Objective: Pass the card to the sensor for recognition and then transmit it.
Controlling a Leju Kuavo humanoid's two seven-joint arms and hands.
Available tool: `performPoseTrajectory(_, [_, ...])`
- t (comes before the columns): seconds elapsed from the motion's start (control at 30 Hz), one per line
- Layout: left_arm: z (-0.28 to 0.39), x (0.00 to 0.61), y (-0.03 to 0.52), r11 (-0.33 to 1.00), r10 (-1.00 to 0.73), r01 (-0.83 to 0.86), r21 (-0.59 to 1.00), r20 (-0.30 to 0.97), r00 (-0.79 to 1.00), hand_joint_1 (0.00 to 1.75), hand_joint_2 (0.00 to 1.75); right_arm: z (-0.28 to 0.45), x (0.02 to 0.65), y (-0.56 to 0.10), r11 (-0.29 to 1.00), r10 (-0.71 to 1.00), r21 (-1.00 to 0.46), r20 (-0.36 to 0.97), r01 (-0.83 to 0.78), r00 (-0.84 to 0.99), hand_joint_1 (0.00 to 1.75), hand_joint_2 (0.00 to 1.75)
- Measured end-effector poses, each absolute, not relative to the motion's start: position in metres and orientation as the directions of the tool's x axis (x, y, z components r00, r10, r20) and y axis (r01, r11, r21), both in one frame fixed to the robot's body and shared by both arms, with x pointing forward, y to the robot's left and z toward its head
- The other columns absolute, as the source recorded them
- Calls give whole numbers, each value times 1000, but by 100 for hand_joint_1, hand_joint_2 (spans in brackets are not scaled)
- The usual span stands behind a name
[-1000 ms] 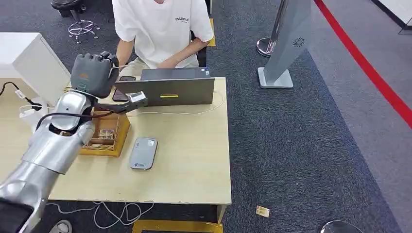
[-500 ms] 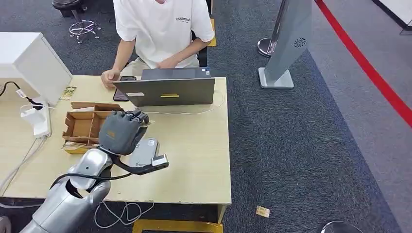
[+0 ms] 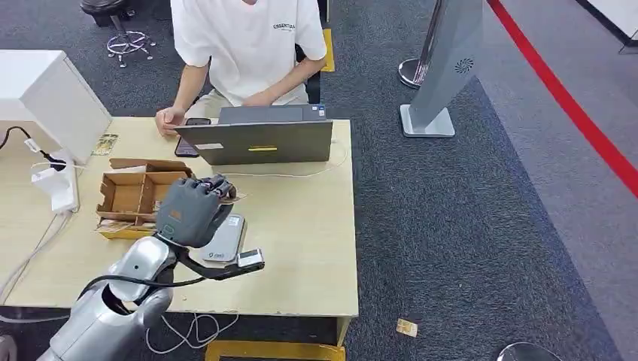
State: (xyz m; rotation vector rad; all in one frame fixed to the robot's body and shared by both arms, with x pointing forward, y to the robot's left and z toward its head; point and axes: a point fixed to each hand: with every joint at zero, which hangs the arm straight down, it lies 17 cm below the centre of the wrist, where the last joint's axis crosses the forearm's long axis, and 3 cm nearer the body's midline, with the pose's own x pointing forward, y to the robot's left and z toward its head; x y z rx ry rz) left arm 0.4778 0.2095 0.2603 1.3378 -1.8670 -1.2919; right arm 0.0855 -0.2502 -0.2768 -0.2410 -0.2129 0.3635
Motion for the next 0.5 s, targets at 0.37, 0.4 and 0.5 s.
performPoseTrajectory(0.37, [183, 486, 254, -170, -966, -290, 942, -218, -141, 175, 175, -277, 82, -250, 911, 360, -266, 145, -315, 921, 0, 175])
performPoseTrajectory(0.4, [175, 486, 255, -175, -966, -273, 946, -218, -137, 175, 175, -277, 82, -250, 911, 361, -266, 144, -316, 921, 0, 175])
performPoseTrajectory(0.5, [156, 488, 261, -180, -969, -228, 957, -213, -126, 175, 175, -277, 82, -250, 910, 364, -267, 142, -318, 921, 0, 175])
